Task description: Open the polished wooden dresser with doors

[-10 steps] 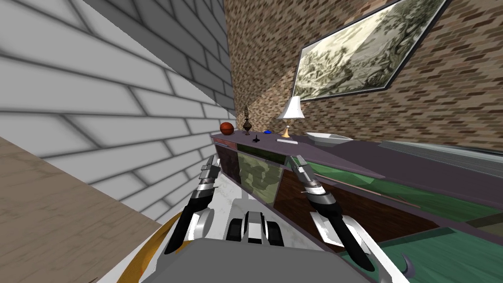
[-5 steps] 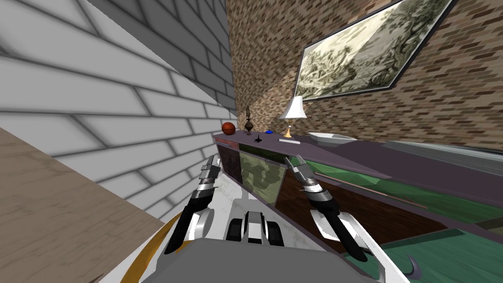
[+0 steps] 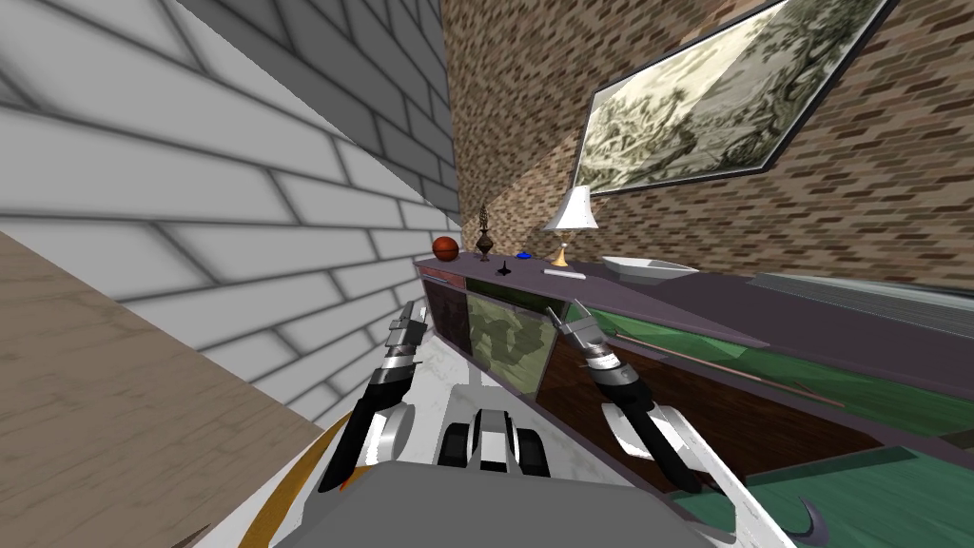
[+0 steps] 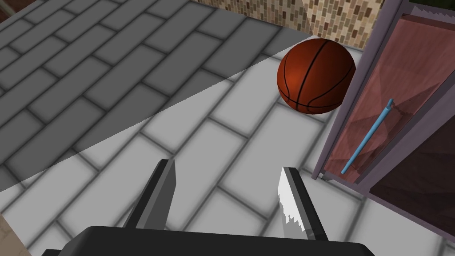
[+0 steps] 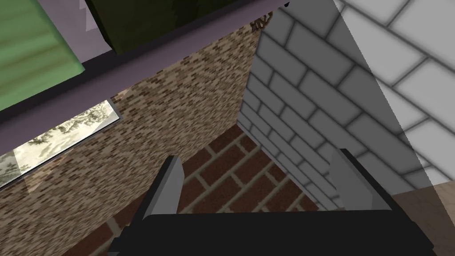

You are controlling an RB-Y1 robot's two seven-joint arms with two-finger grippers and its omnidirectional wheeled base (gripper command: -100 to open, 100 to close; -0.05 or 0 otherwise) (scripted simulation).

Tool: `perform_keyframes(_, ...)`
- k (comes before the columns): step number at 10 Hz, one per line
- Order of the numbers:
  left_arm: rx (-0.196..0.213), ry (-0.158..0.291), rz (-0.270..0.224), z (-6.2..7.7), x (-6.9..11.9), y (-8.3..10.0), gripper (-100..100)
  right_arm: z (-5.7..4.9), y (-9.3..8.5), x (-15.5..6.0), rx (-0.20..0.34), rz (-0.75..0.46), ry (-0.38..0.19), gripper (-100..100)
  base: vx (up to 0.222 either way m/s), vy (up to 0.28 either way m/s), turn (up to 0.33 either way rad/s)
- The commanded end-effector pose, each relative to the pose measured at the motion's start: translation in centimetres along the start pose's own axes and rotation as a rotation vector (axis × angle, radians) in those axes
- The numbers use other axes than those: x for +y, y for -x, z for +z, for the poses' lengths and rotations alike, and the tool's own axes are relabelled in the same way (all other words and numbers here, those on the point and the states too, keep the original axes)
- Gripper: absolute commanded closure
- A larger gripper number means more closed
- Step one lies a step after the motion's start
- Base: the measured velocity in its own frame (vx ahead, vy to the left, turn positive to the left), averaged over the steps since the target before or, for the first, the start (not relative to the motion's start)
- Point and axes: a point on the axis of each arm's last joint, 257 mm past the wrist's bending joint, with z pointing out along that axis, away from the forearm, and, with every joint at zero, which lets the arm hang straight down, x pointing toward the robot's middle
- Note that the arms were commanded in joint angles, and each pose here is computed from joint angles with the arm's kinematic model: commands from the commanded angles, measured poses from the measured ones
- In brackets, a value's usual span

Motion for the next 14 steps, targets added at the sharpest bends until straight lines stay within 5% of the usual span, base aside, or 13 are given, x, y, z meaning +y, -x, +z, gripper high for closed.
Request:
perform_keyframes(1,0.0,0.0,0.0,0.0,0.0,0.0,0,0.0,-0.9,-0.1,0.025,-0.102,0.016,-100,-0.009,0.038,0.008)
perform_keyframes(14,0.0,0.0,0.0,0.0,0.0,0.0,0,-0.1,-7.3,-2.3,0.181,-0.711,0.137,-100,-0.007,0.041,0.014)
